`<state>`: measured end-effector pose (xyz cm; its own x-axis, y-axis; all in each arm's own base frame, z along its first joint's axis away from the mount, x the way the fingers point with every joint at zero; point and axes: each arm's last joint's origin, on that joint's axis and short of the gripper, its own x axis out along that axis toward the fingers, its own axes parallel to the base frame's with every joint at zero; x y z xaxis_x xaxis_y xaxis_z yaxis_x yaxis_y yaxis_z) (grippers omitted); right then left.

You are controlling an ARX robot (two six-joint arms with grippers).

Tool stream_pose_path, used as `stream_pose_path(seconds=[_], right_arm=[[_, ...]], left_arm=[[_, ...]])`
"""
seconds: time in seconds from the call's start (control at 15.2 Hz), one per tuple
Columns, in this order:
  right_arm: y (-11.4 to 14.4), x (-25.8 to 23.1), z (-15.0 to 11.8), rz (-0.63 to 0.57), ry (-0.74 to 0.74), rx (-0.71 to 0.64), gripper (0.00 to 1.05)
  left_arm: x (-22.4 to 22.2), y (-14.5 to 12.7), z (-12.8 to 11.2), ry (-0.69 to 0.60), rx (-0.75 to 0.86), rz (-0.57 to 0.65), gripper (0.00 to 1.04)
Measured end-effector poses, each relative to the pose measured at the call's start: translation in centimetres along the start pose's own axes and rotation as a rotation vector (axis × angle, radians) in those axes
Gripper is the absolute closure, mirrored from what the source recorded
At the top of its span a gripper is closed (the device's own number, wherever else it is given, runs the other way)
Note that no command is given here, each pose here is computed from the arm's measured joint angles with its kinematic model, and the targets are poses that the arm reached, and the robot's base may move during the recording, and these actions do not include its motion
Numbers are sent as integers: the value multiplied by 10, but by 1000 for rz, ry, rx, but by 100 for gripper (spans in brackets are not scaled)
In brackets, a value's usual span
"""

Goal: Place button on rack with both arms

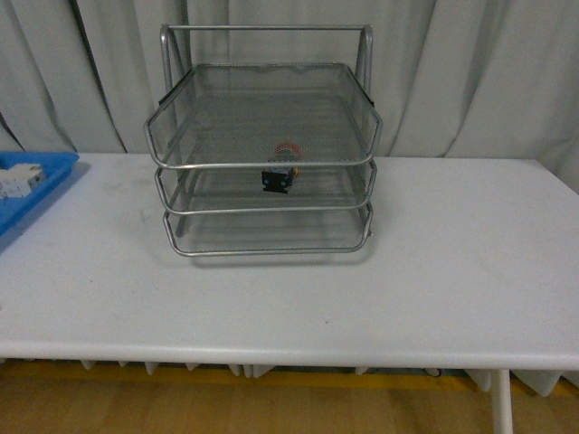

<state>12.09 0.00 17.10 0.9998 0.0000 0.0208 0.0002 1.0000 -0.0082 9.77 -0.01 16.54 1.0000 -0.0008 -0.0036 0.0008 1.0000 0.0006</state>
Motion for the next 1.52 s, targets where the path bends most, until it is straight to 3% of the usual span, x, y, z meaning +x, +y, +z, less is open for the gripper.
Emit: stream_pose_path(seconds=[0.66, 0.73, 0.99, 1.45, 1.52], right_arm=[[0, -20, -7, 2, 63, 0, 103], [0, -24, -1, 1, -3, 0, 103], [0, -24, -4, 0, 17, 0, 102], [0, -24, -4, 0, 17, 0, 12], [0, -24, -4, 0, 17, 1, 5]], left_arm=[[0, 0, 0, 0, 0, 0, 7], [0, 0, 0, 0, 0, -1, 7], [0, 0, 0, 0, 0, 0, 7], [0, 0, 0, 0, 0, 0, 7], [0, 0, 0, 0, 0, 0, 7]])
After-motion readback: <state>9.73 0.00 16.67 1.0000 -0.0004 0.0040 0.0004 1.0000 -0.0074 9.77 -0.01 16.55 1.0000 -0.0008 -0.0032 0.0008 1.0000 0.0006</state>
